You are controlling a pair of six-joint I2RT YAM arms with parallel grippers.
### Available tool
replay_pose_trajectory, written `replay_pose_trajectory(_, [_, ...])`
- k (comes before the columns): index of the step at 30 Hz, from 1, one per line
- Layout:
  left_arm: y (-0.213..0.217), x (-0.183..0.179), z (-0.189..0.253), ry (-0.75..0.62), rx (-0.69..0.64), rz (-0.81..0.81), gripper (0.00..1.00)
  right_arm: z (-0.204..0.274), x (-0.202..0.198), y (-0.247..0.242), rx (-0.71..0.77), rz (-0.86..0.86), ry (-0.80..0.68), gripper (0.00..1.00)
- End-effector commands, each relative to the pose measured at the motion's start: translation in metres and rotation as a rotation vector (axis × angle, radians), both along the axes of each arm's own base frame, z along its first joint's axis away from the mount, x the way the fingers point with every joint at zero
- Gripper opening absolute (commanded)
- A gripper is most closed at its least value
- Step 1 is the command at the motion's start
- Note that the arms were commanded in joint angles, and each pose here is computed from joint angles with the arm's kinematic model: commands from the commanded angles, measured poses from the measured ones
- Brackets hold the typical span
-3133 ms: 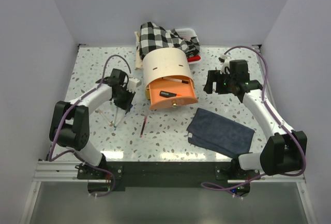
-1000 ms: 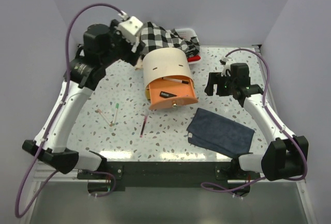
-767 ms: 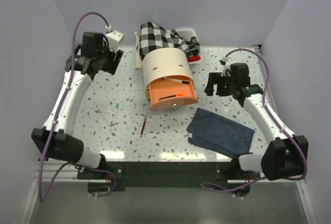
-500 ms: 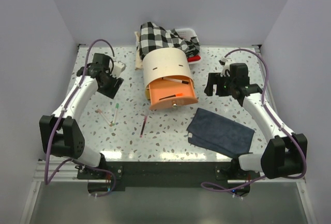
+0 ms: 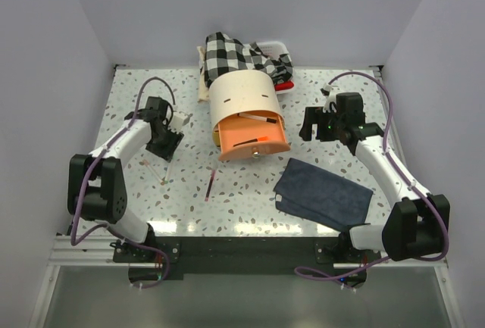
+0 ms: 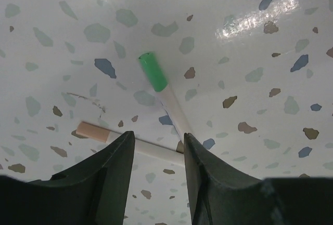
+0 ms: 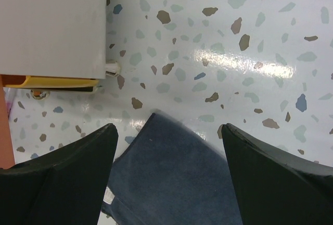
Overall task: Sort the stationery into containers
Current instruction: Pick up the pen from the center of the board, then place the pen in the drawer.
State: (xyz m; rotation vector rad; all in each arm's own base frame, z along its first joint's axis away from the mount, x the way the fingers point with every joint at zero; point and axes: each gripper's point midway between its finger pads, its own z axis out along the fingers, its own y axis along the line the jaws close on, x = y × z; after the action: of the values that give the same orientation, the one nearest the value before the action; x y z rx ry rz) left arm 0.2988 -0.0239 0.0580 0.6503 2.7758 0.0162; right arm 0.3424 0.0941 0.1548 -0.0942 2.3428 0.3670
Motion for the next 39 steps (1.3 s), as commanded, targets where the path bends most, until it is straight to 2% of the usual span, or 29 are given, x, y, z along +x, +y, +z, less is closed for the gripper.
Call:
replay_pose_trajectory(1, [-0.006,0.011,-0.011,-0.016,-0.031,0.002,0.47,0.012,0.009,0.001,0.005,0.009,-0.039,0.85])
replay_pose_trajectory(10, [-0.011,0.007,-0.037,0.033,-0.050,0.038,0.45,0.010,0.011,0.001,0.002,0.010,-0.037,0.85])
replay_pose_trajectory(18, [-0.013,0.003,-0.057,0.076,-0.058,0.050,0.33,0.008,0.012,0.002,0.001,0.011,-0.032,0.85])
replay_pose_trajectory(21, [-0.016,0.002,-0.062,0.093,-0.075,0.050,0.26,0.007,0.013,0.002,0.002,0.011,-0.032,0.85])
replay_pose_trajectory(22, [-0.017,0.000,-0.062,0.103,-0.079,0.046,0.20,0.008,0.013,0.002,0.003,0.010,-0.032,0.85])
replay_pose_trajectory(23, [-0.019,0.001,-0.061,0.104,-0.089,0.037,0.08,0.008,0.014,0.002,0.002,0.012,-0.034,0.85])
replay_pose_trajectory(25, [-0.022,0.003,-0.047,0.095,-0.110,0.015,0.00,0.009,0.015,0.001,0.000,0.010,-0.036,0.85])
replay_pose_trajectory(29, [-0.038,0.020,0.017,-0.015,-0.199,-0.054,0.00,0.011,0.017,0.001,-0.003,0.009,-0.046,0.85])
replay_pose_trajectory(30, [-0.045,0.036,0.050,-0.095,-0.228,-0.081,0.00,0.010,0.017,0.002,-0.002,0.010,-0.046,0.85])
replay_pose_trajectory(32, [-0.054,0.039,0.079,-0.114,-0.278,-0.120,0.00,0.010,0.019,0.002,0.003,0.009,-0.049,0.85])
replay_pose_trajectory(33, [-0.060,0.053,0.112,-0.187,-0.301,-0.144,0.00,0.010,0.020,0.003,0.007,0.011,-0.050,0.85])
replay_pose_trajectory(35, [-0.070,0.062,0.143,-0.253,-0.349,-0.183,0.00,0.009,0.021,0.004,0.009,0.011,-0.049,0.85])
replay_pose_trajectory(37, [-0.082,0.075,0.189,-0.377,-0.401,-0.257,0.00,0.009,0.023,0.005,0.011,0.014,-0.052,0.85])
replay_pose_trajectory(39, [-0.105,0.076,0.227,-0.454,-0.513,-0.367,0.00,0.010,0.025,0.005,0.012,0.015,-0.052,0.85])
